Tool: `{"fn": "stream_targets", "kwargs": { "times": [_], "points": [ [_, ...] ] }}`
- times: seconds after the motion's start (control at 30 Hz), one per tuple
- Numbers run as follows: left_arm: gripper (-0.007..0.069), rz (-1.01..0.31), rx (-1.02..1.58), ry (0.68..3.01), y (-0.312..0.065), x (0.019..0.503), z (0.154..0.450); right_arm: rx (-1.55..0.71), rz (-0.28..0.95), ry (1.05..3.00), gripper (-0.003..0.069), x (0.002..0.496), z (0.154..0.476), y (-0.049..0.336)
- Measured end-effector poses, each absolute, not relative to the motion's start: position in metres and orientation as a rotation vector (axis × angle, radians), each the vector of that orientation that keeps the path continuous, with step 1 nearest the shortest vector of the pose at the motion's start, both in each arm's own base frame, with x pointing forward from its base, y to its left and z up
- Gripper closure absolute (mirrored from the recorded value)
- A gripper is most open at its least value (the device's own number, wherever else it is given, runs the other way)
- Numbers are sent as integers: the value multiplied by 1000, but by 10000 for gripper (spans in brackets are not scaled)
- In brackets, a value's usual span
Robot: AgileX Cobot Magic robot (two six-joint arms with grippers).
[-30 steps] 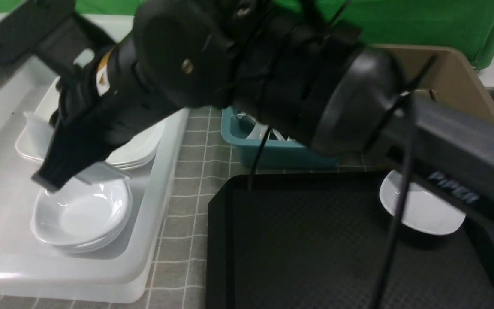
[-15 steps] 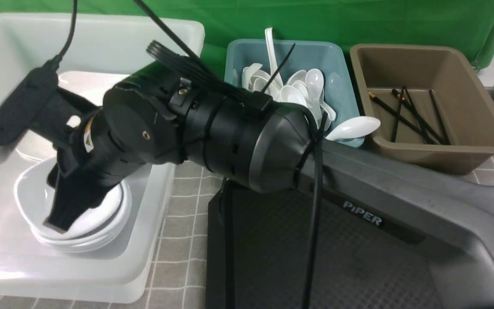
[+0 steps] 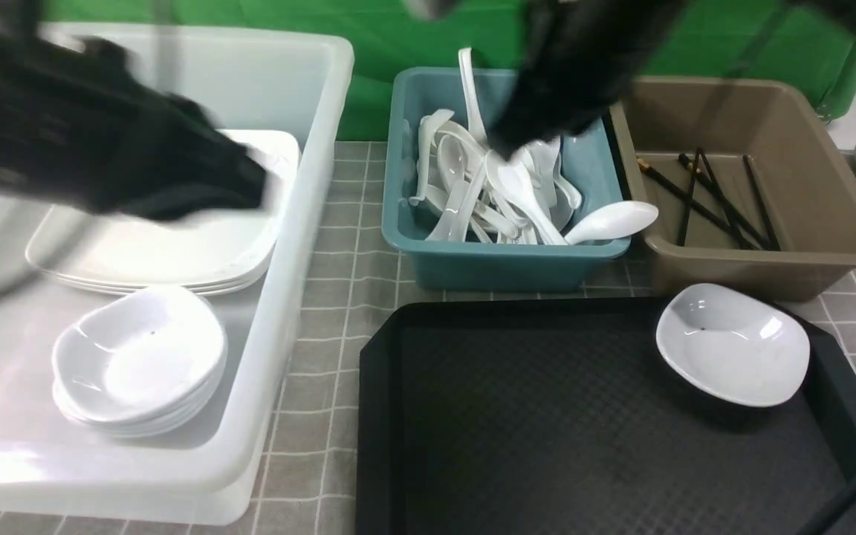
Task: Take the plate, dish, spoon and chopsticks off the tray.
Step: Use the right arm to grab a small plate from the dinner plate
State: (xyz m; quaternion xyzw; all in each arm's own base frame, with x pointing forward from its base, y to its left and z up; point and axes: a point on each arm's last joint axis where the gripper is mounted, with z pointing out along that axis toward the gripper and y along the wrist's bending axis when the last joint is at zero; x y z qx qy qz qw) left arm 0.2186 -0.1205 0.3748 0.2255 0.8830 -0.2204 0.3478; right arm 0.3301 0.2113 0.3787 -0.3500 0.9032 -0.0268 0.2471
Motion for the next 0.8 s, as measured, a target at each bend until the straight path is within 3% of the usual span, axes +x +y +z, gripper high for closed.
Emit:
{"fn": "stream_targets", "kwargs": {
  "times": [0.07,0.23,0.33,0.47,0.57,0.67,0.8],
  "points": [
    [620,-582,700,2318,-149,220,360,-882,-25,2599,630,332,357,182],
    [620,-588,895,2318,-200,221,329,-713,-48,2844,584,331,303,133],
    [620,-575,995,2260,-232,227,305,-645,-69,2941,457,326,259,110],
    [620,-558,948,2186,-246,242,293,-643,-44,2918,224,319,223,108],
    [620,-552,901,2131,-250,250,292,-640,-30,2884,113,315,206,107],
    [620,-549,867,2086,-252,254,294,-637,-19,2829,88,315,196,107],
    [620,-541,845,2046,-252,257,297,-674,-73,2752,109,324,184,107]
  ]
}}
